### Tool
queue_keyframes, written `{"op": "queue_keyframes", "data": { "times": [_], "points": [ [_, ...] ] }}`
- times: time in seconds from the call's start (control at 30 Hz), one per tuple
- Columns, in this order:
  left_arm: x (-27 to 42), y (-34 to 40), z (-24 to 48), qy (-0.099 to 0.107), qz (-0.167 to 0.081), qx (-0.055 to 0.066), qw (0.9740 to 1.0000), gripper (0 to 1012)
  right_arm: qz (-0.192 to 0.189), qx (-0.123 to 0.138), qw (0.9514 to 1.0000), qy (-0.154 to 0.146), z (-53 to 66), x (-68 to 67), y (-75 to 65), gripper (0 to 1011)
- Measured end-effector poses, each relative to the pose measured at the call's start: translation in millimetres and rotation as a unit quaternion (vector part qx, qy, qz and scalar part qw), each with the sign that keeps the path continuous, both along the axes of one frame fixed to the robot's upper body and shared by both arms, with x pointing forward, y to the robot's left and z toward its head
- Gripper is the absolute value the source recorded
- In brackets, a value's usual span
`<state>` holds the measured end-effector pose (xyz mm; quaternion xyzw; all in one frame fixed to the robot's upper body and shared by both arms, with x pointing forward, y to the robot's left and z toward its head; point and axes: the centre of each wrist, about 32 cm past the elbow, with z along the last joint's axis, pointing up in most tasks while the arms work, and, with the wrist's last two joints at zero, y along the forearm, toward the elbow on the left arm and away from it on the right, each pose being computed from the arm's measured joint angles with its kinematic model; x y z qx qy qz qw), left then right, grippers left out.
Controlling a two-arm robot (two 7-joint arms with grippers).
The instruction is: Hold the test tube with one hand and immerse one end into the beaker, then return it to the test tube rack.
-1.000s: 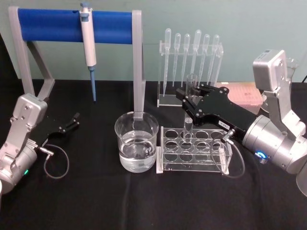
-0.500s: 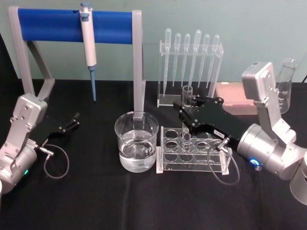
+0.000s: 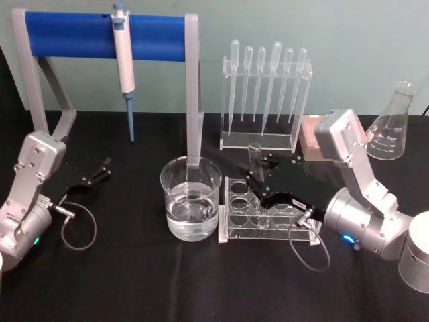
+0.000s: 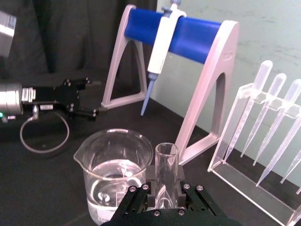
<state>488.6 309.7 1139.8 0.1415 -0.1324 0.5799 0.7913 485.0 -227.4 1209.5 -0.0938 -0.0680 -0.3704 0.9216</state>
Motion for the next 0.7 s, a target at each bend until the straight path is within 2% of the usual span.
{"op": "queue_keyframes", "data": {
  "times": [0.1,0.27,0.3,0.4,0.5,0.53,0.57,0.7],
  "points": [
    [0.0,0.0,0.0,0.0,0.0,0.0,1.0,1000,0.004,-0.015,0.9999,0.001,-0.3,1.3,0.6,243],
    [0.0,0.0,0.0,0.0,0.0,0.0,1.0,1000,0.004,-0.022,0.9997,0.002,0.3,0.6,0.8,371],
    [0.0,0.0,0.0,0.0,0.0,0.0,1.0,1000,0.003,-0.025,0.9997,0.003,1.2,-0.9,0.4,433],
    [0.0,0.0,0.0,0.0,0.0,0.0,1.0,1000,0.0,-0.031,0.9995,0.006,4.1,-5.7,-1.8,512],
    [0.0,0.0,0.0,0.0,0.0,0.0,1.0,1000,-0.009,-0.04,0.9991,0.011,9.0,-15.5,-7.1,594],
    [0.0,0.0,0.0,0.0,0.0,0.0,1.0,1000,-0.015,-0.047,0.9986,0.016,12.8,-22.1,-10.8,653],
    [0.0,0.0,0.0,0.0,0.0,0.0,1.0,1000,-0.015,-0.047,0.9986,0.016,12.8,-22.1,-10.8,653],
    [0.0,0.0,0.0,0.0,0.0,0.0,1.0,1000,-0.04,-0.06,0.9967,0.038,27.1,-43.6,-28.5,789]
  ]
}}
